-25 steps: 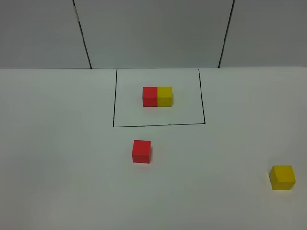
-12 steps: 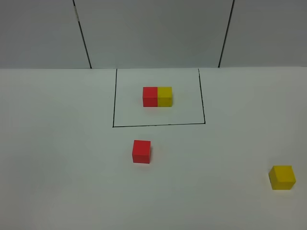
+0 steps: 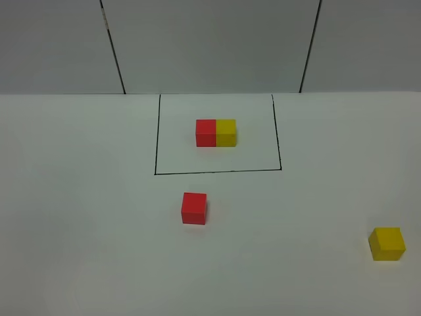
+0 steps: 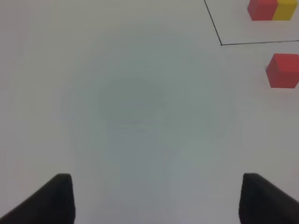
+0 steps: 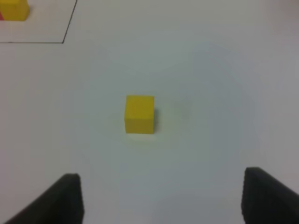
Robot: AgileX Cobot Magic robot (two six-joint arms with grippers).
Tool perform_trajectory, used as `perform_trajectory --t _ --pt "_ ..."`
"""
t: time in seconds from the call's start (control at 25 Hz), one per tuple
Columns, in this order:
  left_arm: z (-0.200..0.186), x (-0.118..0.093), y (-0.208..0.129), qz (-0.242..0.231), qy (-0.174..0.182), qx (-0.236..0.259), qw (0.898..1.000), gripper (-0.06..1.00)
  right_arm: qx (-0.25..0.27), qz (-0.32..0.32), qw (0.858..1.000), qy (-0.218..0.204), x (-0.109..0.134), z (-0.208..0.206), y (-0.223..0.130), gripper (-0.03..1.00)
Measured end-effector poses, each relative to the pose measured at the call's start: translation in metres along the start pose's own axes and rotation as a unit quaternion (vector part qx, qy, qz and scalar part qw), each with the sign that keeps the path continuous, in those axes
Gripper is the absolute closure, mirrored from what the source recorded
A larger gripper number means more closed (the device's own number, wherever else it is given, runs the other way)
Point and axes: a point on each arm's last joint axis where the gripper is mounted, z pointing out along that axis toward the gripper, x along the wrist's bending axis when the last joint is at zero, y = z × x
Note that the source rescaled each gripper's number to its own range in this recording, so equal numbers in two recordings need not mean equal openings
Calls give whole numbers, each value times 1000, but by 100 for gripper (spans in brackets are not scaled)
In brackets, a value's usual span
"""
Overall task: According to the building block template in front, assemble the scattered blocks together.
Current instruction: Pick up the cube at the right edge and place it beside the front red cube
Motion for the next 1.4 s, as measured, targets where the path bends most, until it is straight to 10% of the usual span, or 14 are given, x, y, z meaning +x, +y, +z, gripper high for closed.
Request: perform_trajectory --t 0.56,0.8,1.4 --pt "0 0 0 0 0 0 1000 32 11 39 999 -7 -1 2 1 36" --pt "0 0 0 0 0 0 1000 32 116 85 989 14 1 23 32 15" --pt "0 0 0 0 0 0 1000 32 341 45 936 72 -8 239 68 -3"
